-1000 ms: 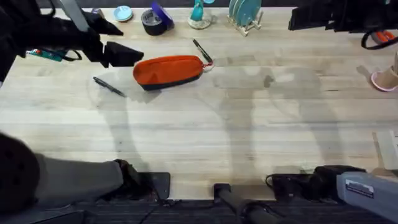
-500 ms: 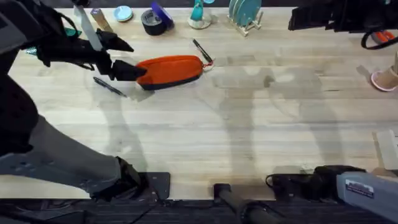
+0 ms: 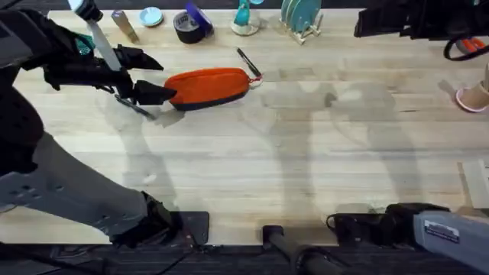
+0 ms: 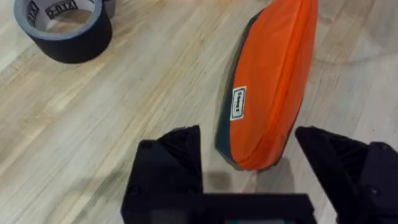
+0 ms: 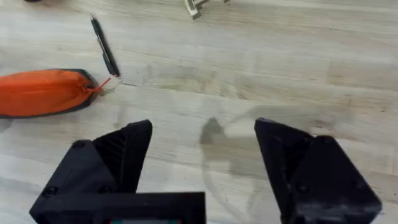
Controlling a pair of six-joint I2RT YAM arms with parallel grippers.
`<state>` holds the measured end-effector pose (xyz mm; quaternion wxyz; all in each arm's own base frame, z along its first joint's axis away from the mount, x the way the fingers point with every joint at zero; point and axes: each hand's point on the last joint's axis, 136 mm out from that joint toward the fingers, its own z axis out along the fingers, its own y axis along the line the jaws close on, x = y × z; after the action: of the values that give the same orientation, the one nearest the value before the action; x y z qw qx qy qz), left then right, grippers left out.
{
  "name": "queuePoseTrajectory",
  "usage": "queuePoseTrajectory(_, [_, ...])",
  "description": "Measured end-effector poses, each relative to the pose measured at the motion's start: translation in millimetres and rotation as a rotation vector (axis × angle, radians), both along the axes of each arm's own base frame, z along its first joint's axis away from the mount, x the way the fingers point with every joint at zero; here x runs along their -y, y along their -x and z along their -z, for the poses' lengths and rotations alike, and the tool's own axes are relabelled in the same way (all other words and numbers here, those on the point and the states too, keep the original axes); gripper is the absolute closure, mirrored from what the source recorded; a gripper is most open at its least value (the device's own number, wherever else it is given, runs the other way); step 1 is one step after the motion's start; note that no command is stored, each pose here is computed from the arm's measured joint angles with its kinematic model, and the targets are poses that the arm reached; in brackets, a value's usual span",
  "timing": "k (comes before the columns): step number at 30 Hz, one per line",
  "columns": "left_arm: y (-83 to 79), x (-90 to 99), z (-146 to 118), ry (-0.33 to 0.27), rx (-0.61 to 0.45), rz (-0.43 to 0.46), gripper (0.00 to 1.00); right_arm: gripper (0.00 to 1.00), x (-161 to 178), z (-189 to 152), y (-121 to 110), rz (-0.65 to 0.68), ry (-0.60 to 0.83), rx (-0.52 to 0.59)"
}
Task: Unzip the bag, pick up the pens from the table one at a time and place them inside, then zip the bag closed.
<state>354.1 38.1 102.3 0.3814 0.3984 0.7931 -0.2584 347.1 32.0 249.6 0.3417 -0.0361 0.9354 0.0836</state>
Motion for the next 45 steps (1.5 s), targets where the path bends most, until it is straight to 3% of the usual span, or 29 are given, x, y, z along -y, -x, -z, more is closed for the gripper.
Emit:
queuePoseTrajectory(9, [-1.2,4.5,-2,0.007,0.019,0.018,0.220,0.005,0,0,0,0.000,0.000,0.000])
queuePoseTrajectory(12, [-0.4,6.5,-2,0.010,0.015,0.023,0.320,0.005,0,0,0,0.000,0.000,0.000])
queuePoseTrajectory(16, [1.3,9.3,-3,0.018,0.008,0.029,0.909,0.005,0,0,0,0.000,0.000,0.000])
queuePoseTrajectory(17, [1.1,10.0,-3,0.017,0.009,0.031,0.942,0.005,0,0,0,0.000,0.000,0.000])
queuePoseTrajectory(45, [0.7,9.4,-2,0.012,0.010,0.032,0.957,0.005,0,0,0,0.000,0.000,0.000])
